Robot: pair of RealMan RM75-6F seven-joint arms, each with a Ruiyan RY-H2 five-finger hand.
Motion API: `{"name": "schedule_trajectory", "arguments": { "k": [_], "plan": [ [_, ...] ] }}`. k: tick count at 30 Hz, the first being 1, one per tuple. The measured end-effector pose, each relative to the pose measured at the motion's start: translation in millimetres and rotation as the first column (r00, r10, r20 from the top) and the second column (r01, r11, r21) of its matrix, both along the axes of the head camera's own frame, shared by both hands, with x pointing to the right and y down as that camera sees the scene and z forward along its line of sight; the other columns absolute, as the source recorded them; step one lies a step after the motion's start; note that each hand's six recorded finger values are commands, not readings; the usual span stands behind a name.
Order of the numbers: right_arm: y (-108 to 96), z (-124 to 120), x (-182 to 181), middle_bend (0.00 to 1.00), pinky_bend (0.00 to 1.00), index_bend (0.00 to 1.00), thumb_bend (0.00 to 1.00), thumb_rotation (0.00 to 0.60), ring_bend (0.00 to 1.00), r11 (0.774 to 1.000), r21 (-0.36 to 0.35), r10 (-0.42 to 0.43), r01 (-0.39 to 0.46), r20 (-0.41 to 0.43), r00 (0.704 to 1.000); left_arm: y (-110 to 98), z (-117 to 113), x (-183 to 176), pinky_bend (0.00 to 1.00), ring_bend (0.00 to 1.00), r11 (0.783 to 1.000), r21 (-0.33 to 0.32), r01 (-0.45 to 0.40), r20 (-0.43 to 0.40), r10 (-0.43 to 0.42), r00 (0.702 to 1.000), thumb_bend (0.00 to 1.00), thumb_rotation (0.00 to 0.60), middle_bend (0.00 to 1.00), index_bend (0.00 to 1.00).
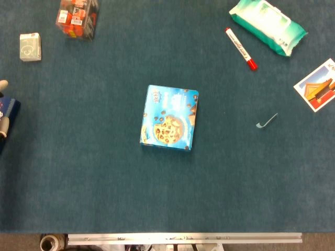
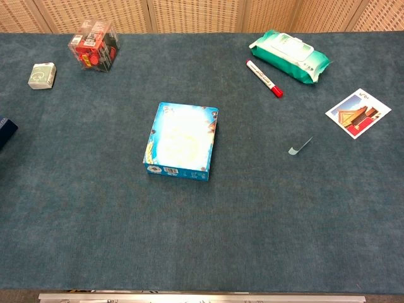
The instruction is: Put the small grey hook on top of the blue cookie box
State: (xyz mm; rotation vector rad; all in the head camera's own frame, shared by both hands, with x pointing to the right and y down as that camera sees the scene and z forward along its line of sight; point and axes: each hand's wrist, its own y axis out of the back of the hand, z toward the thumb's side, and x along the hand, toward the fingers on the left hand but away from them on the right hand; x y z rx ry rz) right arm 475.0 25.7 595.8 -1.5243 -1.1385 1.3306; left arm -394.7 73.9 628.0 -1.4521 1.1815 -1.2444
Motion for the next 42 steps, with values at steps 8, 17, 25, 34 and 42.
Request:
{"name": "schedule_trajectory", "arguments": {
  "k": [8, 17, 25, 34, 42],
  "plan": [
    [-9, 3, -8, 0.31, 0.22, 0.18, 0.18, 0.6, 0.15, 0.999, -0.01, -0.035, 0.035, 0.0, 0.999, 1, 1, 0, 0.23, 0.32, 1.0, -0.002, -0.002, 0.0, 0.002, 1.0, 0.37, 0.6, 0.35, 0.19],
    [-26, 15, -36, 0.33, 0.22, 0.33, 0.18, 0.6, 0.15, 0.981, -0.08, -0.181, 0.178, -0.036, 0.983, 4, 1, 0, 0.23, 0.32, 1.0, -0.005, -0.001, 0.0, 0.001, 1.0, 0.37, 0.6, 0.35, 0.19],
    [-31, 50, -52, 0.34, 0.22, 0.43, 0.19, 0.6, 0.17, 0.944, -0.162, -0.304, 0.287, -0.09, 0.949, 5, 1, -1, 0.23, 0.32, 1.0, -0.008, -0.001, -0.002, 0.001, 1.0, 0.37, 0.6, 0.35, 0.19],
    [-21, 99, -68, 0.34, 0.22, 0.49, 0.23, 0.6, 0.17, 0.893, -0.249, -0.414, 0.375, -0.124, 0.902, 7, 3, 0, 0.23, 0.32, 1.0, -0.015, -0.007, -0.007, 0.007, 1.0, 0.37, 0.6, 0.35, 0.19],
    [-17, 133, -89, 0.3, 0.03, 0.5, 0.26, 0.6, 0.1, 0.854, -0.281, -0.49, 0.438, -0.147, 0.859, 8, 4, -2, 0.23, 0.32, 1.0, -0.016, -0.003, -0.013, 0.003, 1.0, 0.37, 0.6, 0.35, 0.19]
  ]
}}
